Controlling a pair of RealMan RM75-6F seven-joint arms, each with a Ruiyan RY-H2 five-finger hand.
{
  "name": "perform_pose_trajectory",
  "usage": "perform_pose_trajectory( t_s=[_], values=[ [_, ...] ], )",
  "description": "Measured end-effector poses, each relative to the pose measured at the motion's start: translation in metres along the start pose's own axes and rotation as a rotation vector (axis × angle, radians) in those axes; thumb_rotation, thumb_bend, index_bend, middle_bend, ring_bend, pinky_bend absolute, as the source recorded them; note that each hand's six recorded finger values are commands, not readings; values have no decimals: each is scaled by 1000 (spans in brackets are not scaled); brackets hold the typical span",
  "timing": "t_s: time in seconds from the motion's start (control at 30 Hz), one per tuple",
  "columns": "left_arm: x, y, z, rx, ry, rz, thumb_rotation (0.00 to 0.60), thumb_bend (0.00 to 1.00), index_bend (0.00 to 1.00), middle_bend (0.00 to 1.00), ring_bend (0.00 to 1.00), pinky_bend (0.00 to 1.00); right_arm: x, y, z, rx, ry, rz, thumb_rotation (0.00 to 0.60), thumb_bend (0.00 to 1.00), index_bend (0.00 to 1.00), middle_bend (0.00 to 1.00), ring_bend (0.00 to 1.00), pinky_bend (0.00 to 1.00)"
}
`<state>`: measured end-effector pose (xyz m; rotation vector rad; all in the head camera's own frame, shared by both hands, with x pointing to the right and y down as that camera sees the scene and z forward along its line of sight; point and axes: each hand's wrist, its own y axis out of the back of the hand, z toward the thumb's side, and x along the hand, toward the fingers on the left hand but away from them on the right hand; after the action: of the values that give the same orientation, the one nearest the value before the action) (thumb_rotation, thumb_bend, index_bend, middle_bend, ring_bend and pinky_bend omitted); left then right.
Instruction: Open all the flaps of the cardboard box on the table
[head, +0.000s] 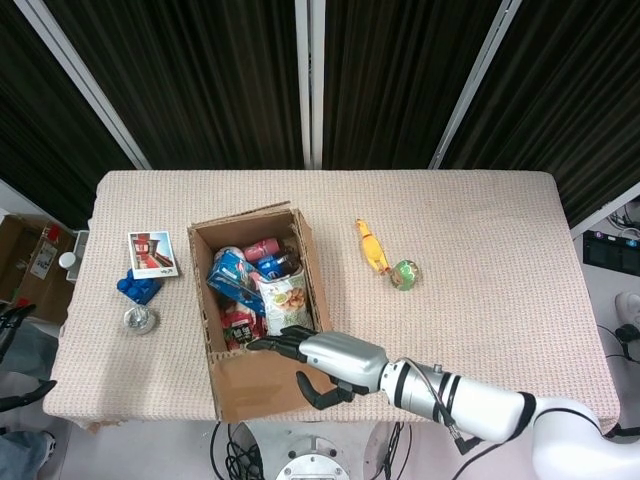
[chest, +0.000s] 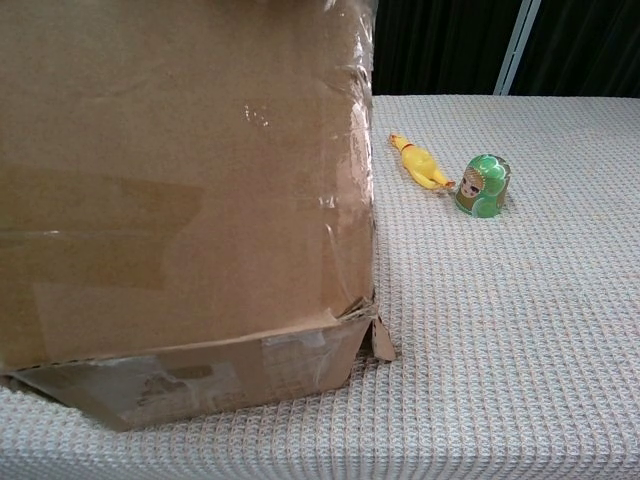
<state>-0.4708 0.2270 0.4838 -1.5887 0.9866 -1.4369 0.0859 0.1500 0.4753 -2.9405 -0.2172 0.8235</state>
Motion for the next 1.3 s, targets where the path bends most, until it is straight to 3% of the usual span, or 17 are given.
perform_pose_trajectory(
  t_s=[0.33, 0.6, 1.03, 1.3],
  values=[
    [0, -2, 2, -6, 2, -10, 489, 95, 106, 151, 89, 197, 9, -4, 11, 30, 67, 5, 600, 816, 0, 114, 78, 38],
    [0, -5, 1, -10, 5, -14, 492, 96, 106, 151, 89, 197, 19, -11, 18, 25, 101, 52, 600, 813, 0, 99, 40, 86],
    [-2, -8, 0, -18, 5, -20, 490, 96, 106, 149, 89, 197, 47, -24, 24, 46, 161, 110, 600, 808, 0, 79, 4, 250],
    [-3, -8, -1, -20, 6, -18, 489, 96, 106, 146, 89, 196, 56, -20, 27, 86, 182, 82, 600, 807, 0, 50, 0, 181]
  ],
)
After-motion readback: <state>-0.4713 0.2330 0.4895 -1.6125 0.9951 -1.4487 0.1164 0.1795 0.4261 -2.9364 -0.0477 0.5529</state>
